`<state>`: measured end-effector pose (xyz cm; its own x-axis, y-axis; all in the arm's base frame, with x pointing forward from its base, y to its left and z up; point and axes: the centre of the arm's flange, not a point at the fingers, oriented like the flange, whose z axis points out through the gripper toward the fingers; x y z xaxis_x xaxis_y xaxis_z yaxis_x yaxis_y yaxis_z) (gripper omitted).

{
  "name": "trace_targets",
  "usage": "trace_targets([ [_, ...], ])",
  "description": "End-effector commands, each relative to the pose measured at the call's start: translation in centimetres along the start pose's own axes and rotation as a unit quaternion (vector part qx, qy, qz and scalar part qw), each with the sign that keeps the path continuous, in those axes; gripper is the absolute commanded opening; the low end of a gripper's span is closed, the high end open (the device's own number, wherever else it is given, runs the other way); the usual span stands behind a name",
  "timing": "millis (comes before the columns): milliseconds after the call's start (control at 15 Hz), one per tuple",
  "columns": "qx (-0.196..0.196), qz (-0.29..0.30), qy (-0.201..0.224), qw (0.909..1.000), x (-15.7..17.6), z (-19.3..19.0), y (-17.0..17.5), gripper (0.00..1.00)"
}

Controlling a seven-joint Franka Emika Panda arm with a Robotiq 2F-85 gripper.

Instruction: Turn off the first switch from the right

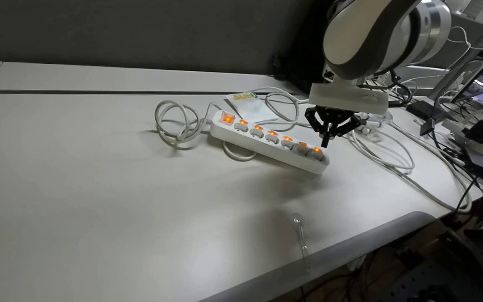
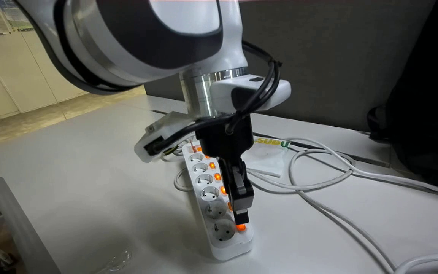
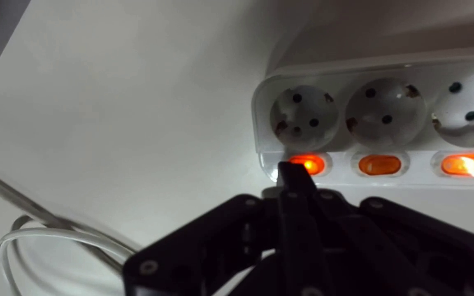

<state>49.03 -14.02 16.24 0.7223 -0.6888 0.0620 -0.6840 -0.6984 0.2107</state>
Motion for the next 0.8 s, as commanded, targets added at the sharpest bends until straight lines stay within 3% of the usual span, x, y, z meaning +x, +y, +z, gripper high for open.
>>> trace_targets([
  [0,0.014,0.005,0.001,0.9999,1.01,0.38,-0.78,0.00],
  [733,0.023,0.003,-0.004,0.9997,0.69,0.51,-0.74,0.00],
])
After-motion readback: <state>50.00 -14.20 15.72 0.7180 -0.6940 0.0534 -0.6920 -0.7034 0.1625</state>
